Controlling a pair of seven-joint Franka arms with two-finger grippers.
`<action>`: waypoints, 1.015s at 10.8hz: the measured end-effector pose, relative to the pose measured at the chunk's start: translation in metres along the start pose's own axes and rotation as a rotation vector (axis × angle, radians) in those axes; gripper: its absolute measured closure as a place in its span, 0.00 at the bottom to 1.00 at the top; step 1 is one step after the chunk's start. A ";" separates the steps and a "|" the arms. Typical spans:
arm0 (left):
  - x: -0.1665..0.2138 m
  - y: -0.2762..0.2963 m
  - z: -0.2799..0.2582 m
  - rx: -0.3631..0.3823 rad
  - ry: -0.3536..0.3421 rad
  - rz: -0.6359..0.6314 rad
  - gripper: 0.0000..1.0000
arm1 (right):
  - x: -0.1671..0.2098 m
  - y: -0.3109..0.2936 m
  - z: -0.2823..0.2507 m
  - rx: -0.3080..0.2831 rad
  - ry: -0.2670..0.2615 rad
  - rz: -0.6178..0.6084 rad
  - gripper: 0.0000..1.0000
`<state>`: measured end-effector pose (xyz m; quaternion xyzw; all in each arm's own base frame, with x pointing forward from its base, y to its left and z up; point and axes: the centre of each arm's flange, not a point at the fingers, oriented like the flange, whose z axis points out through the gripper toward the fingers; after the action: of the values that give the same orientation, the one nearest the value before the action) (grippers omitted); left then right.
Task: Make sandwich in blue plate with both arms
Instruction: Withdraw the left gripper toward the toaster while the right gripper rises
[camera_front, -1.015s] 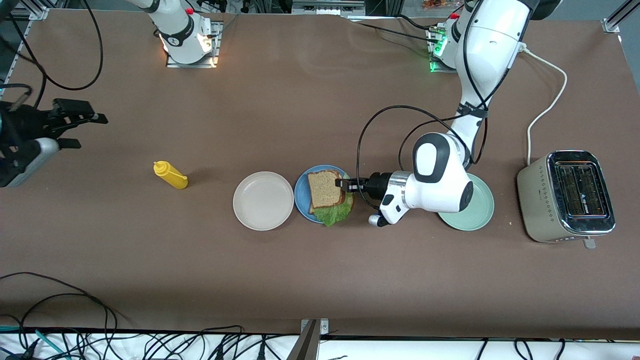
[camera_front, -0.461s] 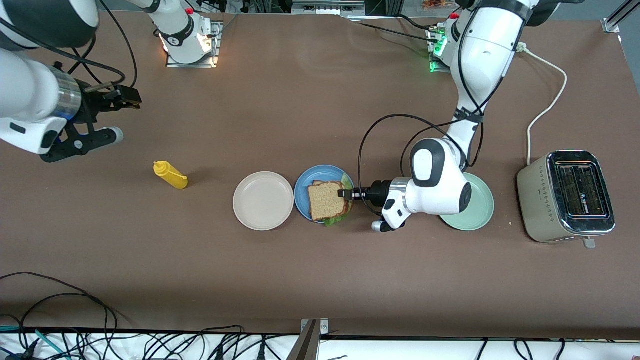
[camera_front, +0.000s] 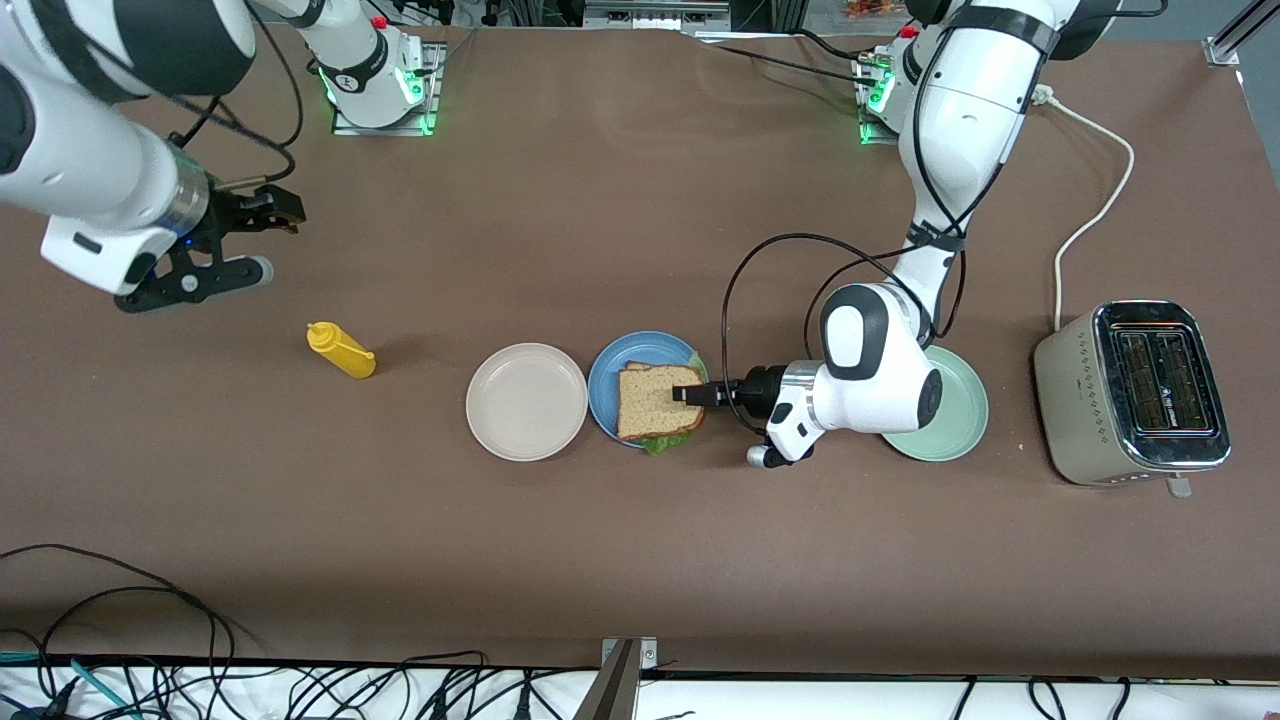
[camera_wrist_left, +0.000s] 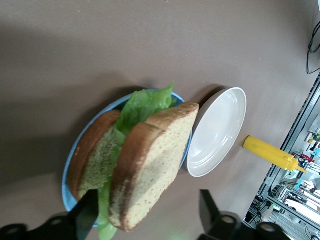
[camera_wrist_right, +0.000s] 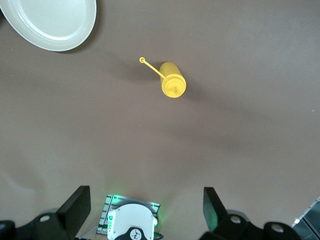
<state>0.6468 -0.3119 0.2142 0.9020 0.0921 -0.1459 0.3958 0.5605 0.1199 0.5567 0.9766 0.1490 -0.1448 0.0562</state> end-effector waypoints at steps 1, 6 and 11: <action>0.001 -0.003 -0.002 0.003 0.004 -0.004 0.02 | -0.011 -0.002 0.010 0.002 0.017 0.000 0.00; 0.027 -0.059 -0.080 0.036 0.031 -0.023 0.00 | -0.035 0.000 0.038 -0.004 0.154 0.090 0.00; 0.011 -0.131 -0.262 0.363 0.064 0.245 0.00 | -0.050 0.029 0.023 0.017 0.221 0.242 0.00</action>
<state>0.6702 -0.0291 0.2892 0.9671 -0.0337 -0.0823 0.2385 0.5179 0.0749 0.5518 0.9978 0.0343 -0.0298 0.0482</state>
